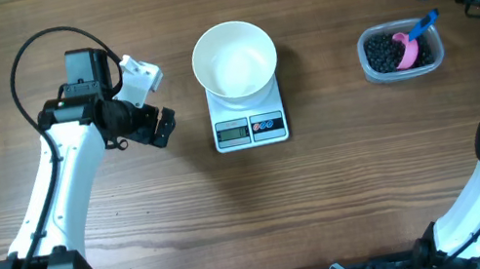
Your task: Scoop item into bowl and weigh 150g on scale
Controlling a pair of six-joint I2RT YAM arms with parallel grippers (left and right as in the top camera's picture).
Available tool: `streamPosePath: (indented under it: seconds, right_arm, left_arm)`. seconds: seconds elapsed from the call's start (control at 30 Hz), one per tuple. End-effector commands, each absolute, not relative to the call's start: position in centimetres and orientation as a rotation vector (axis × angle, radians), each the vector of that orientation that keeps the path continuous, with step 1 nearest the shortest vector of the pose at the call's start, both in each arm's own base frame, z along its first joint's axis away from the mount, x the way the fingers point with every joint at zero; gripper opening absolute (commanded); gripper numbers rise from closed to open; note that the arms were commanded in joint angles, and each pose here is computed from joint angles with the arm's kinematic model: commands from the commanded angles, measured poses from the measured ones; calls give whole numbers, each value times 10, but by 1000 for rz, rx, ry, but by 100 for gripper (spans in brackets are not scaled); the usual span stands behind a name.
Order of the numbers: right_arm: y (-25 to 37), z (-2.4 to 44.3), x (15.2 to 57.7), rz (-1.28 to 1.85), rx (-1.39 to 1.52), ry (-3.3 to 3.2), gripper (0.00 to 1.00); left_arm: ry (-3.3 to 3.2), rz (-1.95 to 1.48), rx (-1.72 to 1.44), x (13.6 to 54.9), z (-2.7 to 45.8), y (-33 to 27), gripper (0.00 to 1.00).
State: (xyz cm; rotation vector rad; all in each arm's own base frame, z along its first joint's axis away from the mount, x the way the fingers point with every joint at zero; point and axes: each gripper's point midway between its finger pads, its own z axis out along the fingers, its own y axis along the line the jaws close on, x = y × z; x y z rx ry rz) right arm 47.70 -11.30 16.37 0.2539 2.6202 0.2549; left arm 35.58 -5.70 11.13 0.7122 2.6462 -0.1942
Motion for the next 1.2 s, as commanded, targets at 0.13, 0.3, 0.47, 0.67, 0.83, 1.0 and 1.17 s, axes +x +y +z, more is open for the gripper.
streamPosePath:
  seconds: [0.13, 0.3, 0.47, 0.67, 0.83, 1.0, 1.17]
  right_arm:
    - [-118, 167, 481, 245, 265, 2606, 100]
    - [-118, 167, 481, 245, 265, 2606, 100]
    - [-118, 167, 481, 245, 264, 2606, 100]
    - [-118, 167, 481, 245, 264, 2606, 100]
    - [-118, 167, 481, 245, 264, 2606, 100]
    - [-118, 167, 481, 245, 265, 2606, 100]
    - [-118, 167, 481, 245, 265, 2606, 100]
  left_arm:
    - [2615, -174, 733, 360, 120, -56, 100]
    - [2615, -173, 733, 360, 120, -56, 100]
    - [2615, -174, 733, 360, 120, -56, 100]
    - [2615, -174, 733, 360, 120, -56, 100]
    - [2609, -179, 733, 360, 120, -57, 100]
    - [2588, -280, 735, 358, 123, -69, 100]
    - [2501, -444, 941, 336, 135, -95, 100]
